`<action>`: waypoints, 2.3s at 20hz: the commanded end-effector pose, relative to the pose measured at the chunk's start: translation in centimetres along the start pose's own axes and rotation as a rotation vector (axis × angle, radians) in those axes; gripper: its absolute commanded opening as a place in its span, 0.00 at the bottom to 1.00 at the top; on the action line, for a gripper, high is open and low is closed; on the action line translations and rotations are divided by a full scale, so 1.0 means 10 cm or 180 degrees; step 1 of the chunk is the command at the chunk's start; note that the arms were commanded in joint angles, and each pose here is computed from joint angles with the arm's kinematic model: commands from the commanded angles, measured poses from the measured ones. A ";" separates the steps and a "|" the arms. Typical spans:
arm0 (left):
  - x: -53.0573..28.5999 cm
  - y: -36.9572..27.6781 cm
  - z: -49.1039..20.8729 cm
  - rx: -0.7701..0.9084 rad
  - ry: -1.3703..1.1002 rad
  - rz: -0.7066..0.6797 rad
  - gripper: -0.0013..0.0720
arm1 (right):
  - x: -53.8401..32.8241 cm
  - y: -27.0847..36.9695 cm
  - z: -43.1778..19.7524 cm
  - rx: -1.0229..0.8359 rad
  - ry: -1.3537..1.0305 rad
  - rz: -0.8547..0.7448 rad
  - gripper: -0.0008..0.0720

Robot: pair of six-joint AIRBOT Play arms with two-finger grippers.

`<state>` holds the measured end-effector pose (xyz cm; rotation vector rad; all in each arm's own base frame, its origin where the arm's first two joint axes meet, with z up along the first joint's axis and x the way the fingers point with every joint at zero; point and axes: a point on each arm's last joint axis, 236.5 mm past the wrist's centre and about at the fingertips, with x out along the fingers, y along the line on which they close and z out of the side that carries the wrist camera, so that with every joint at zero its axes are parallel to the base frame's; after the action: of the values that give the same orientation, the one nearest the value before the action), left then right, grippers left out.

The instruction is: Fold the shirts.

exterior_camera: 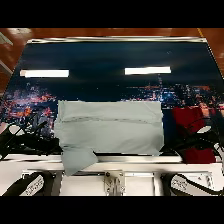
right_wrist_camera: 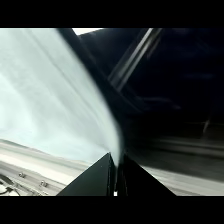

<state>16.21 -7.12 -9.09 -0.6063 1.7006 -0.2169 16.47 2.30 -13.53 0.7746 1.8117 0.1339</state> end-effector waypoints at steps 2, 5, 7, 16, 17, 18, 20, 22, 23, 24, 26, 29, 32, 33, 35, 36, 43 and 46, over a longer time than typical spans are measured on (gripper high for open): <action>-0.25 -0.12 0.25 0.0147 -0.0235 0.0010 0.06 | -0.07 0.22 0.15 -0.0407 -0.0088 -0.0096 0.09; -0.59 -0.29 0.50 0.0331 -0.0491 0.0021 0.06 | -0.44 0.60 0.51 -0.0599 -0.0550 0.0031 0.09; -0.82 -0.39 0.69 0.0434 -0.0693 0.0035 0.06 | -0.75 0.82 0.76 -0.0651 -0.0858 0.0114 0.09; -1.06 -0.79 1.71 0.0429 -0.0857 -0.0426 0.07 | -1.28 1.18 1.47 -0.0667 -0.1550 0.0323 0.09; -1.06 -0.80 1.82 0.0417 -0.0844 -0.0462 0.07 | -1.29 1.20 1.55 -0.0653 -0.1583 0.0375 0.09; -1.06 -0.80 1.93 0.0414 -0.0843 -0.0471 0.07 | -1.29 1.19 1.63 -0.0635 -0.1625 0.0369 0.09; -1.06 -0.79 2.12 0.0409 -0.0847 -0.0472 0.07 | -1.30 1.18 1.79 -0.0592 -0.1691 0.0384 0.09; -1.04 -0.77 2.26 0.0389 -0.0827 -0.0476 0.07 | -1.22 1.24 1.94 -0.0637 -0.1751 0.0329 0.09; -1.00 -0.74 2.31 0.0335 -0.0802 -0.0482 0.07 | -1.14 1.29 2.02 -0.0680 -0.1773 0.0289 0.09; -0.95 -0.71 2.33 0.0297 -0.0762 -0.0483 0.07 | -1.05 1.33 2.09 -0.0720 -0.1803 0.0240 0.09; -0.82 -0.64 2.35 0.0224 -0.0659 -0.0489 0.07 | -0.93 1.34 2.20 -0.0705 -0.1859 0.0148 0.09; -0.65 -0.56 2.37 0.0069 -0.0526 -0.0501 0.09 | -0.77 1.34 2.24 -0.0693 -0.1799 0.0121 0.10; -0.65 -0.56 2.37 0.0057 -0.0518 -0.0521 0.64 | -0.76 1.35 2.20 -0.0760 -0.1737 0.0113 0.48; -0.69 -0.57 2.37 0.0075 -0.0509 -0.0528 0.67 | -0.80 1.34 2.16 -0.0827 -0.1728 0.0109 0.67; -0.81 -0.60 2.36 0.0120 -0.0497 -0.0553 0.67 | -0.99 1.27 2.10 -0.0879 -0.1771 0.0072 0.70; -0.87 -0.62 2.36 0.0150 -0.0489 -0.0566 0.67 | -1.09 1.19 2.09 -0.0853 -0.1811 0.0039 0.74; -1.12 -0.90 2.32 0.0403 -0.0587 -0.0580 0.67 | -0.72 0.98 2.04 -0.0344 -0.1310 0.0396 0.95; -1.12 -1.04 2.28 0.0509 -0.0592 -0.0598 0.67 | -0.46 1.17 2.05 -0.0360 -0.1156 0.0579 0.94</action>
<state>41.97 -5.03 -0.75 -0.6613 1.4452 -0.3856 40.67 0.89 -11.17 0.7627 1.3399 0.1510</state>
